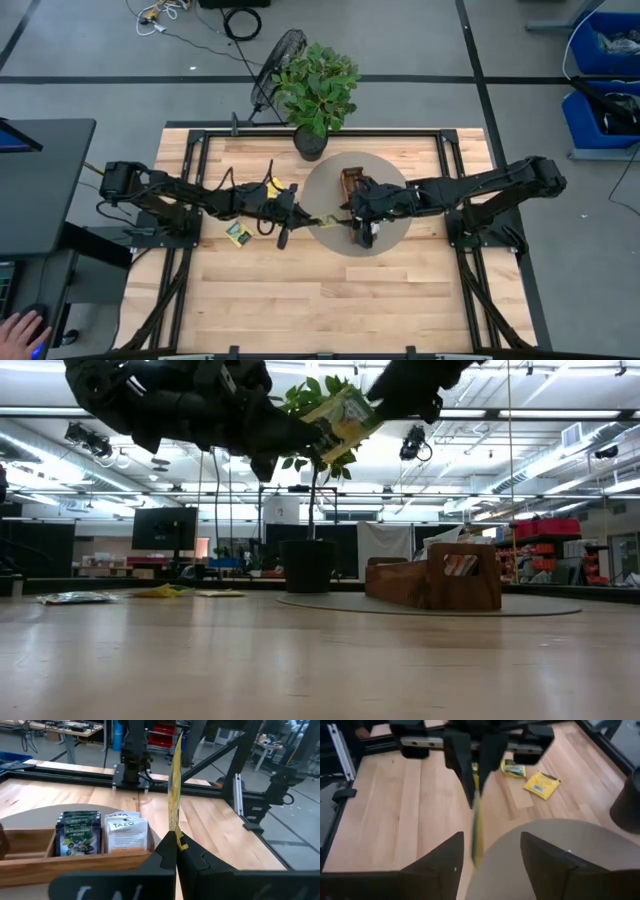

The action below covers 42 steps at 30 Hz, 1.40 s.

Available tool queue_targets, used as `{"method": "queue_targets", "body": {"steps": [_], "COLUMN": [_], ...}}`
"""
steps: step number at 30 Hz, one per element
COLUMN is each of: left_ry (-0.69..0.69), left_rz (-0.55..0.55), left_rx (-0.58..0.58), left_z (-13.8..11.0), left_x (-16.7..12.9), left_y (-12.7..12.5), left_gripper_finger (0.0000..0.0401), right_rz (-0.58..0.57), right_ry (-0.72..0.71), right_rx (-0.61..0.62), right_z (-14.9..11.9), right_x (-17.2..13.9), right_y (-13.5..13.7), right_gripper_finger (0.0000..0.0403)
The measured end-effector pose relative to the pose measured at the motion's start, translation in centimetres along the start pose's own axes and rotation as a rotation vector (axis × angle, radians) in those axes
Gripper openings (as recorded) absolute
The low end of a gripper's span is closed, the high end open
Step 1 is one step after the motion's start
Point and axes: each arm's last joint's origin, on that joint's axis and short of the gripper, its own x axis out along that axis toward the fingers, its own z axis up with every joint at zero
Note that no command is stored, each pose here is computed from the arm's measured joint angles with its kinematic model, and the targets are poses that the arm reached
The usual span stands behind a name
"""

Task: Pick & Place Tea
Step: Put the yellow tea bag into the top section of the wooden organizer

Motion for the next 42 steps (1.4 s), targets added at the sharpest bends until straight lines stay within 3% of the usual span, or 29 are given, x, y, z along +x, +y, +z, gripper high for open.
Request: {"method": "queue_targets", "body": {"steps": [8,14,18,26,37,42], "left_ry": [-0.038,-0.042,-0.046,-0.055,-0.01,0.048], "left_rz": [0.0,0.005,0.004,0.009,0.024,0.079], "left_rx": [0.01,0.019,0.026,0.047,0.139,0.199], "left_z": [0.4,0.4,0.5,0.6,0.2,-0.2], "left_x": [0.0,0.0,0.0,-0.1,0.0,-0.3], "left_y": [0.1,0.2,0.2,0.2,0.3,1.0], "left_gripper_finger": [0.0001,0.0001,0.0002,0.0002,0.0029,0.004], "right_rz": [0.053,0.064,0.069,0.124,0.09,0.043], "right_ry": [-0.028,-0.04,-0.028,-0.006,0.071,0.122], "right_rx": [0.011,0.028,0.037,0.069,0.21,0.283], "right_z": [0.5,0.9,0.9,0.8,0.2,-0.2], "right_x": [0.1,0.2,0.6,0.8,0.8,0.6], "right_y": [-0.5,-1.4,-1.8,-2.0,-2.7,-3.8], "right_gripper_finger": [0.0195,0.0166,0.0129,0.0012,0.0006,0.0003]}}
